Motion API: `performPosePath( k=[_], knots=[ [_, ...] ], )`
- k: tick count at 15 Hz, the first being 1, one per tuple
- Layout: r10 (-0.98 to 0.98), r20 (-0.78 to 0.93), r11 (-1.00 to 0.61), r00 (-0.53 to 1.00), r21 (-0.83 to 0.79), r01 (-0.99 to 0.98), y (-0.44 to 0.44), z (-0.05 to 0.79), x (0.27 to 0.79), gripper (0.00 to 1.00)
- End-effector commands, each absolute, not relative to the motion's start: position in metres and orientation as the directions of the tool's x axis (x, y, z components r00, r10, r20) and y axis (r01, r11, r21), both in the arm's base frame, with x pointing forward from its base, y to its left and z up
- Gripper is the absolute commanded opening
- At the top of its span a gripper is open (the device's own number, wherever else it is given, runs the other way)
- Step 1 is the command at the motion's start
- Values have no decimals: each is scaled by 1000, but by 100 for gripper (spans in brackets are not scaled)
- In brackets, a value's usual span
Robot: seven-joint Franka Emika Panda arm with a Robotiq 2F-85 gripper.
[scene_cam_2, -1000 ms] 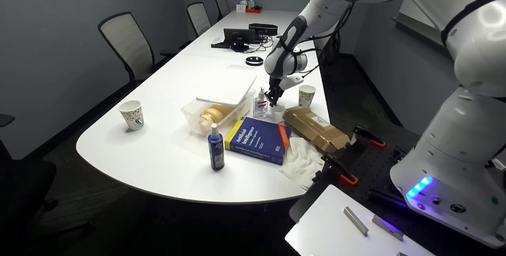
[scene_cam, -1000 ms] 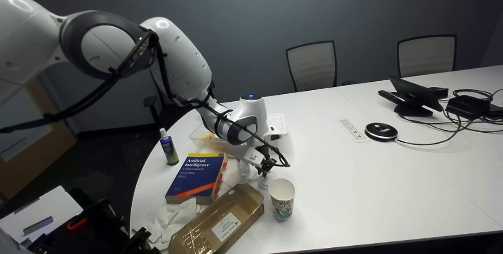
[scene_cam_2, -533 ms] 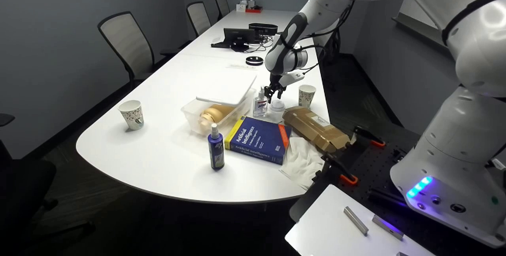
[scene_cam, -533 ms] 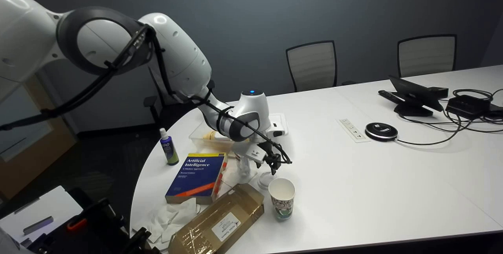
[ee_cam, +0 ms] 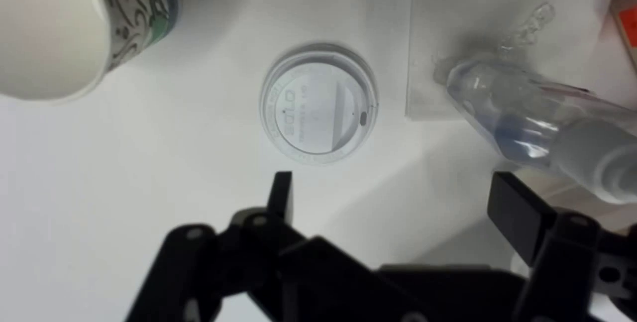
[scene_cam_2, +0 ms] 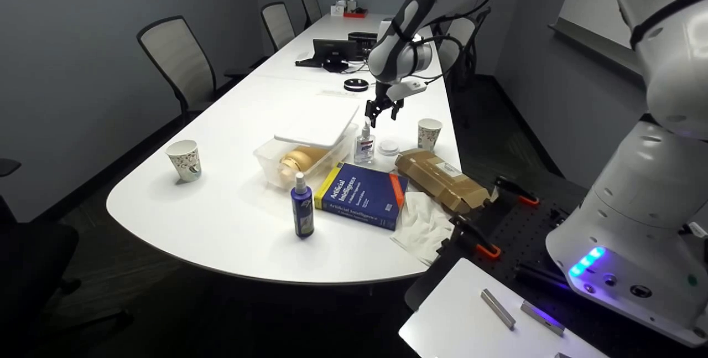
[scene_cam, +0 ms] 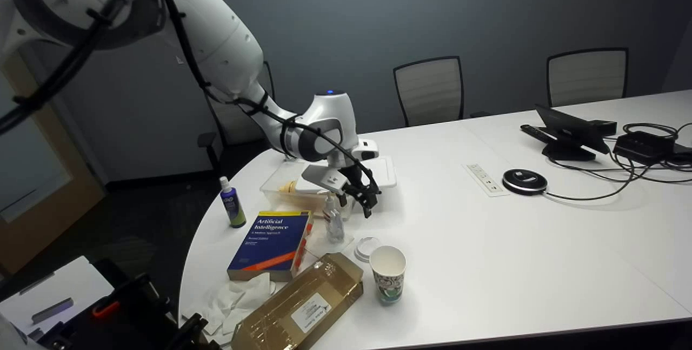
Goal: Move the white plastic lid to the right
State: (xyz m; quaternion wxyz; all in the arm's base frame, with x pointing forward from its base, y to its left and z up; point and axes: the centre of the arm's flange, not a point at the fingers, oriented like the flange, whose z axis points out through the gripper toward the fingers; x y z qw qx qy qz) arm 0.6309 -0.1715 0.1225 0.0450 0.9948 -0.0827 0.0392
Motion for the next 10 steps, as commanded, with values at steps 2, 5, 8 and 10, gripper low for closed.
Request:
performPosePath(
  k=[2, 5, 8, 10],
  knots=[
    [-228, 100, -962, 968, 128, -240, -131, 207, 586, 100],
    [-252, 101, -955, 963, 137, -264, -109, 236, 570, 100],
    [-251, 73, -956, 965, 136, -259, -93, 249, 559, 100],
    [-250, 56, -957, 967, 135, -256, -84, 254, 553, 100]
  ],
)
